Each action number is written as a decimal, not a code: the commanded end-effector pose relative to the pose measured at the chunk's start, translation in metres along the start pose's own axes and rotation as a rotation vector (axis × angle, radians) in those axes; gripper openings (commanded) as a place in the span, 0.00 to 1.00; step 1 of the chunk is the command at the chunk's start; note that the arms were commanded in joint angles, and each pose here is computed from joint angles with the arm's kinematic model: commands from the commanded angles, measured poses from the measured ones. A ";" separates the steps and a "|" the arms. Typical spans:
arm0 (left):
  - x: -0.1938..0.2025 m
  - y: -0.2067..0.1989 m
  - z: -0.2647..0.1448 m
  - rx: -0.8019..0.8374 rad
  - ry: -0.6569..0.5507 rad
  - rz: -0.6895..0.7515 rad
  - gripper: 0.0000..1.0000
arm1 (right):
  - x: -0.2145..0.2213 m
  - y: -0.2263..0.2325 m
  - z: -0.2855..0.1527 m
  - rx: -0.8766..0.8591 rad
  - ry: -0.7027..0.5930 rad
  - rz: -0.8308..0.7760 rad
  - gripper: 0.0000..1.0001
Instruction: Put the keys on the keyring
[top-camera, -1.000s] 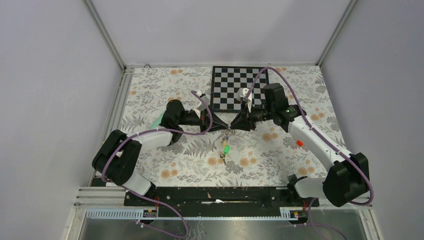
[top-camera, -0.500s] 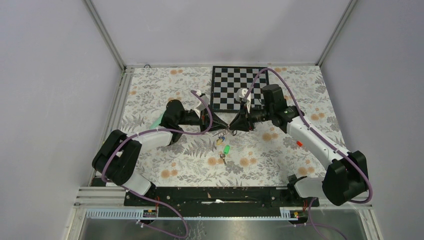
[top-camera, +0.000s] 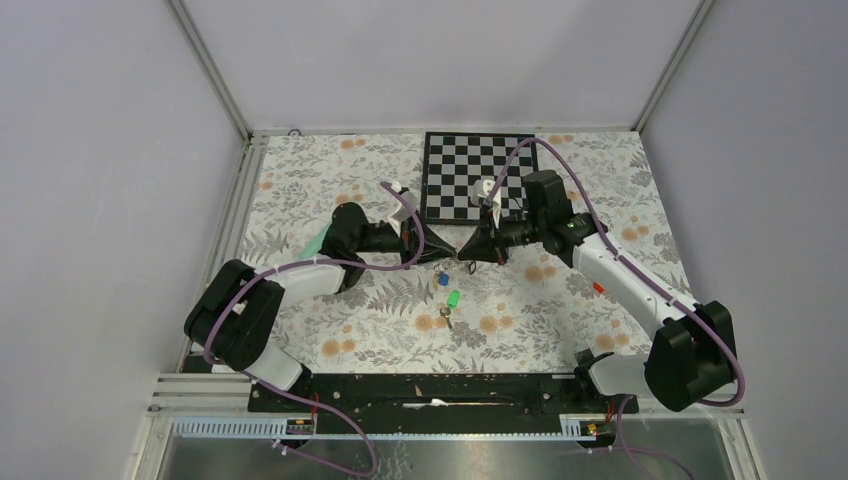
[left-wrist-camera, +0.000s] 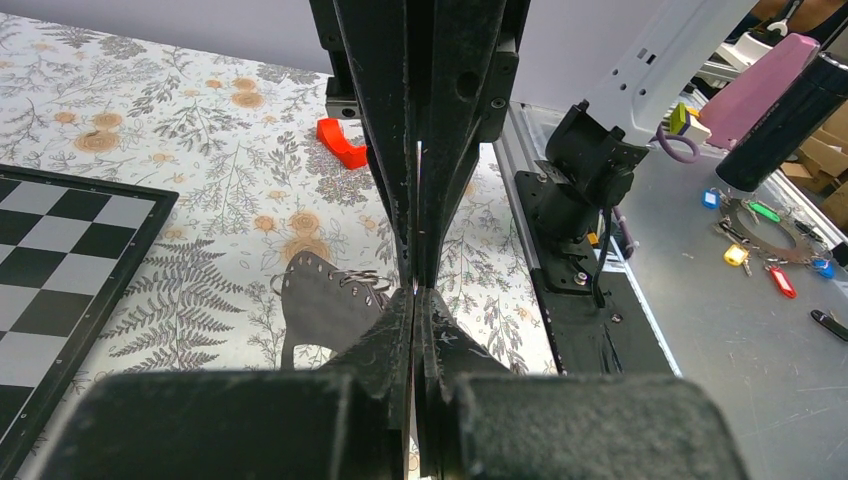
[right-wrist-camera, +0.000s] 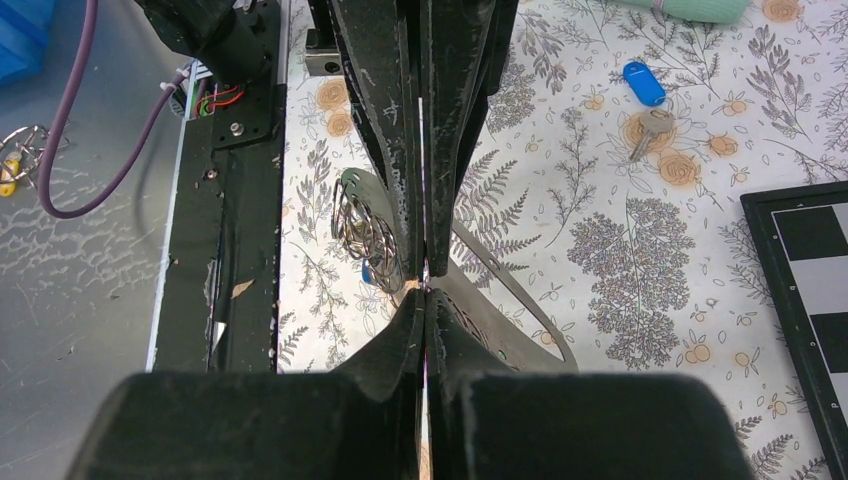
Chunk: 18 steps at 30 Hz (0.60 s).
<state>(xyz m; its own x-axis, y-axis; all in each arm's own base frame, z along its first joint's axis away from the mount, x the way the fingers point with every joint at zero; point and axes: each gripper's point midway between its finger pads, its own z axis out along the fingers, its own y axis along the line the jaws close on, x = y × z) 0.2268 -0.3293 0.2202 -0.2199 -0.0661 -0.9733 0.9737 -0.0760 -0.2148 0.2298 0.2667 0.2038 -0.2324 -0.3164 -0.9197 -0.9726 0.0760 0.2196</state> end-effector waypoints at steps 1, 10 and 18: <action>-0.014 -0.003 0.003 0.015 -0.038 0.079 0.00 | -0.011 0.004 -0.003 -0.002 0.001 -0.064 0.00; -0.003 0.009 0.005 0.006 0.059 0.110 0.06 | -0.008 -0.003 -0.020 0.084 0.180 -0.081 0.00; -0.010 0.020 0.012 0.011 0.119 0.135 0.22 | 0.008 0.005 -0.012 0.077 0.286 -0.042 0.00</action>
<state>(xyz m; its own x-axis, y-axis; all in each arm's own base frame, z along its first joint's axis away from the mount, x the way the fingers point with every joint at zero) 0.2405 -0.3385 0.2152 -0.1548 0.0291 -0.9875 0.9853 -0.0680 -0.1565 0.2325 0.2525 0.2024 -0.1965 -0.5278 -0.8263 -0.9797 0.1402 0.1434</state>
